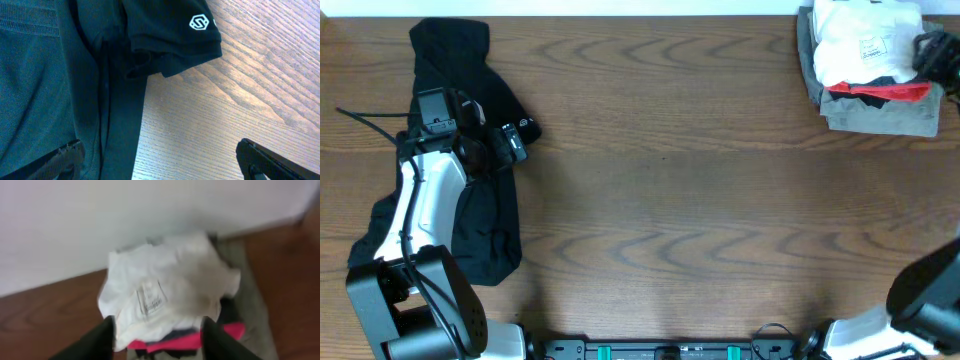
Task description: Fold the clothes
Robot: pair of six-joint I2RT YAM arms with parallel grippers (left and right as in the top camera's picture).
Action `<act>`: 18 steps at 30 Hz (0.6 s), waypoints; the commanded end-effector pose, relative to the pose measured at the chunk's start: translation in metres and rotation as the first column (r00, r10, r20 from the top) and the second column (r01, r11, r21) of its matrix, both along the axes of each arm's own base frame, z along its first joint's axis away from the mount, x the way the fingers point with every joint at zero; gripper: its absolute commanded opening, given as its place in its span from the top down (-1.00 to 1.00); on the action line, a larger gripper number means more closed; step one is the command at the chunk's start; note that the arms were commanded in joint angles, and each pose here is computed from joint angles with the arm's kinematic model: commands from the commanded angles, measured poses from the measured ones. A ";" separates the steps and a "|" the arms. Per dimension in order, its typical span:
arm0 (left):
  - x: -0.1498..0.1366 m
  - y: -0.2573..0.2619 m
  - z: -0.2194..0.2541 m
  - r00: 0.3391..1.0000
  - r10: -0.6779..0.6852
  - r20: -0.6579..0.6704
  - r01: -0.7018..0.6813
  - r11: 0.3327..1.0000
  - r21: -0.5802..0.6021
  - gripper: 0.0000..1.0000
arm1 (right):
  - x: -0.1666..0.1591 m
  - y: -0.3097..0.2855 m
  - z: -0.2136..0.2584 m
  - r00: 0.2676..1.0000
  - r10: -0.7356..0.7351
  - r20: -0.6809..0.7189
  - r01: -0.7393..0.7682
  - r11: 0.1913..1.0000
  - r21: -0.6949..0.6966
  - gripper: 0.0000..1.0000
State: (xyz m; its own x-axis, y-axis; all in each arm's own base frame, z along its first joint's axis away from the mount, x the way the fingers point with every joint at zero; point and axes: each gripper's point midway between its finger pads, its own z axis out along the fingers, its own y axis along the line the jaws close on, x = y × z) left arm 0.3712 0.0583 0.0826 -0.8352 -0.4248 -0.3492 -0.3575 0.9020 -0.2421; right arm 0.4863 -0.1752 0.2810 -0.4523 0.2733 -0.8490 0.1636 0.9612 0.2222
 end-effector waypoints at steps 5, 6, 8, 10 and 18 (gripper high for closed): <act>-0.001 0.004 -0.004 1.000 0.004 -0.013 -0.004 1.000 0.011 -0.96 | 0.043 -0.004 -0.001 0.998 0.005 0.061 0.012 0.960 -0.281 0.97; -0.001 0.004 -0.004 1.000 0.004 -0.013 -0.004 1.000 0.011 -0.96 | 0.051 -0.003 -0.004 0.997 0.019 0.072 0.004 0.950 -0.311 0.98; -0.001 0.004 -0.004 1.000 0.004 -0.013 -0.004 1.000 0.011 -0.96 | 0.070 -0.001 -0.016 0.994 0.064 0.090 -0.026 0.930 -0.366 0.97; -0.001 0.004 -0.004 1.000 0.004 -0.013 -0.004 1.000 0.011 -0.96 | 0.088 0.000 -0.032 0.989 0.095 0.110 -0.043 0.915 -0.402 0.98; 0.000 0.004 -0.004 1.000 0.004 -0.012 -0.004 1.000 0.012 -0.96 | 0.132 -0.009 -0.117 0.982 0.124 0.144 -0.056 0.911 -0.408 0.98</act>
State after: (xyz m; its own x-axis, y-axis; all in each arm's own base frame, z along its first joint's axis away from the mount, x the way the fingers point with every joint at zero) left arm 0.3716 0.0585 0.0827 -0.8347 -0.4246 -0.3508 -0.3574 0.9021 -0.2416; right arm 0.6104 -0.1872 0.1996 -0.2699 -0.1281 -0.9543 0.0952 0.9827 -0.1588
